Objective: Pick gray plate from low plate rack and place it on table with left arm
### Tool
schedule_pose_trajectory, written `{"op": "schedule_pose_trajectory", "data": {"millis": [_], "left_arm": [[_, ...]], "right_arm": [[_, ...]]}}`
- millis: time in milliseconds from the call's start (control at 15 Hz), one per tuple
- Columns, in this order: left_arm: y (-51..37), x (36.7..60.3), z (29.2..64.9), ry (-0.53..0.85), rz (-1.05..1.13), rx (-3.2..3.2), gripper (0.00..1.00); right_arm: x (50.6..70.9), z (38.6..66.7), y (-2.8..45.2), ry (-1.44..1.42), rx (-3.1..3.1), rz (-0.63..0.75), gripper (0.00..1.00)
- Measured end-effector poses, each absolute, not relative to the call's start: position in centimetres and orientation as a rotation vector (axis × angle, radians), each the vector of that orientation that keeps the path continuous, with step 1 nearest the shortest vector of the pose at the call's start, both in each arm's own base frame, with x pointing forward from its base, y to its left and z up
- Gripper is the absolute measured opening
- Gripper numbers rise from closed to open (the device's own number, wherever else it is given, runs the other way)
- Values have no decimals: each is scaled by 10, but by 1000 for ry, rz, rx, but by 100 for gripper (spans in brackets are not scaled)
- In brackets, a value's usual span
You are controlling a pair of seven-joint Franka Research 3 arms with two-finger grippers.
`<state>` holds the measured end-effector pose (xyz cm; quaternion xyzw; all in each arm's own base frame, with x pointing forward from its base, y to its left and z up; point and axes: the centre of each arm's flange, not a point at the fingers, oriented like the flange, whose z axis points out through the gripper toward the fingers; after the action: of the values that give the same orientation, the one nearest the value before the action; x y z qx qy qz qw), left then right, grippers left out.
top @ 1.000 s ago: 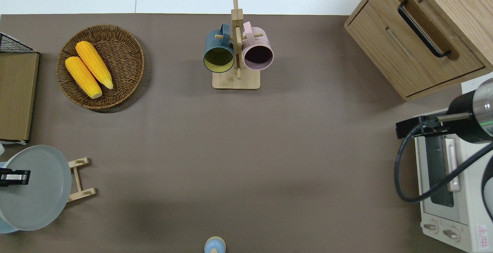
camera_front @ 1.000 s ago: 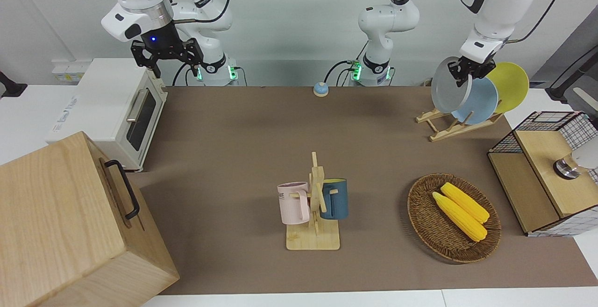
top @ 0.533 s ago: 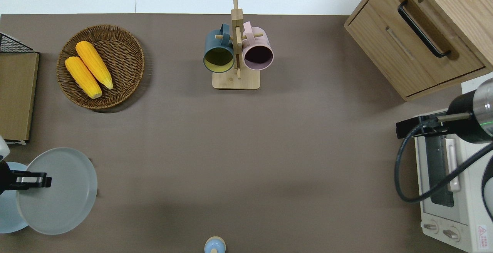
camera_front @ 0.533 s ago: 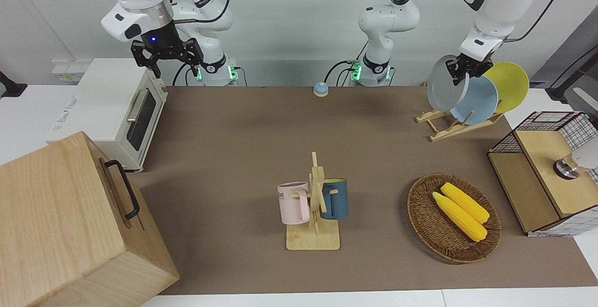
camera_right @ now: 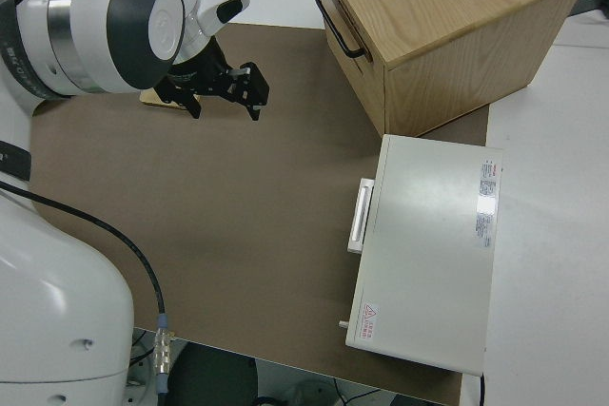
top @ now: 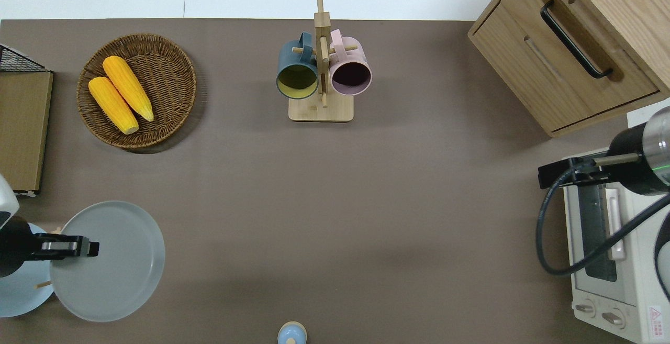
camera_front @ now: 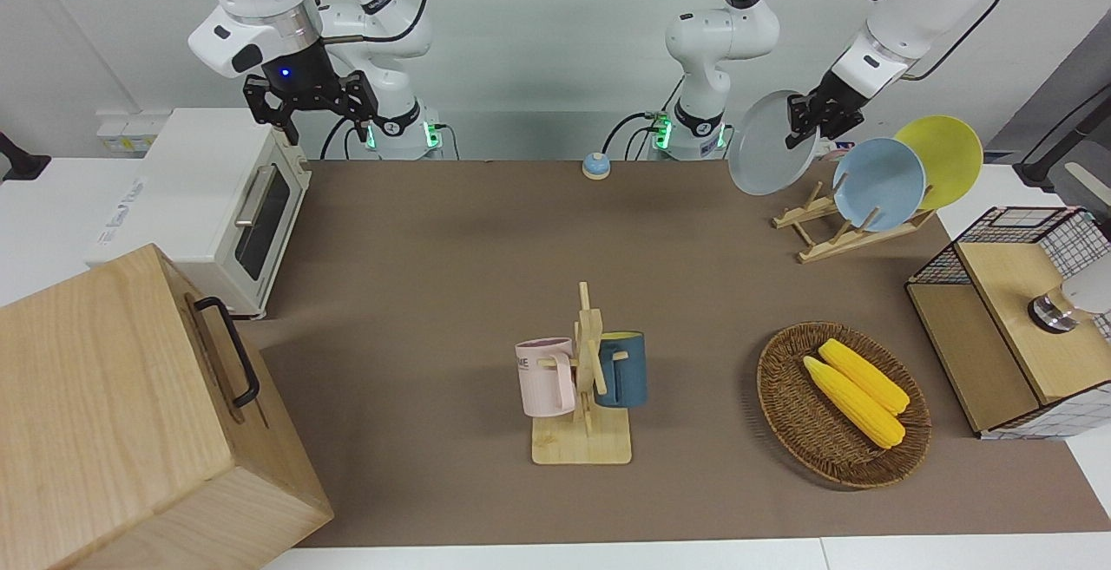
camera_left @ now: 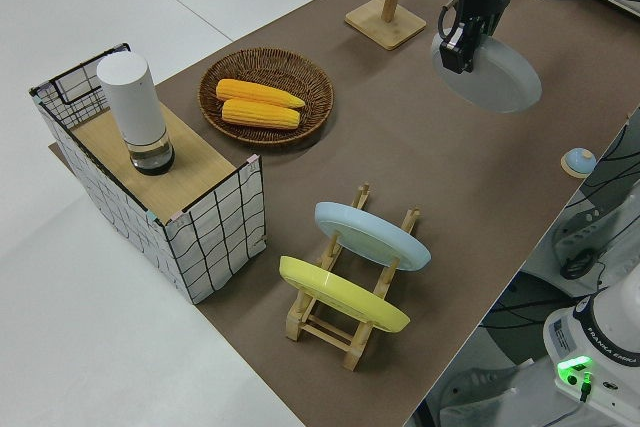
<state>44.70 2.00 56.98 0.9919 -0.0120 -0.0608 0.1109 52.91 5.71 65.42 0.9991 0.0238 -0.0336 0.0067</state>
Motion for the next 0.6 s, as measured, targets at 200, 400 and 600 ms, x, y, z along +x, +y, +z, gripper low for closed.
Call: {"op": "schedule_pose_trajectory", "data": {"millis": [200, 400, 600], "left_arm": [[9, 446, 560, -37, -204, 2862, 9], [1, 444, 543, -42, -244, 2842, 9], [0, 443, 521, -24, -257, 2834, 9]], "right_arm": [[529, 654, 57, 74, 3125, -105, 99], [529, 654, 57, 74, 3125, -105, 99], [529, 654, 57, 74, 3125, -105, 99]]}}
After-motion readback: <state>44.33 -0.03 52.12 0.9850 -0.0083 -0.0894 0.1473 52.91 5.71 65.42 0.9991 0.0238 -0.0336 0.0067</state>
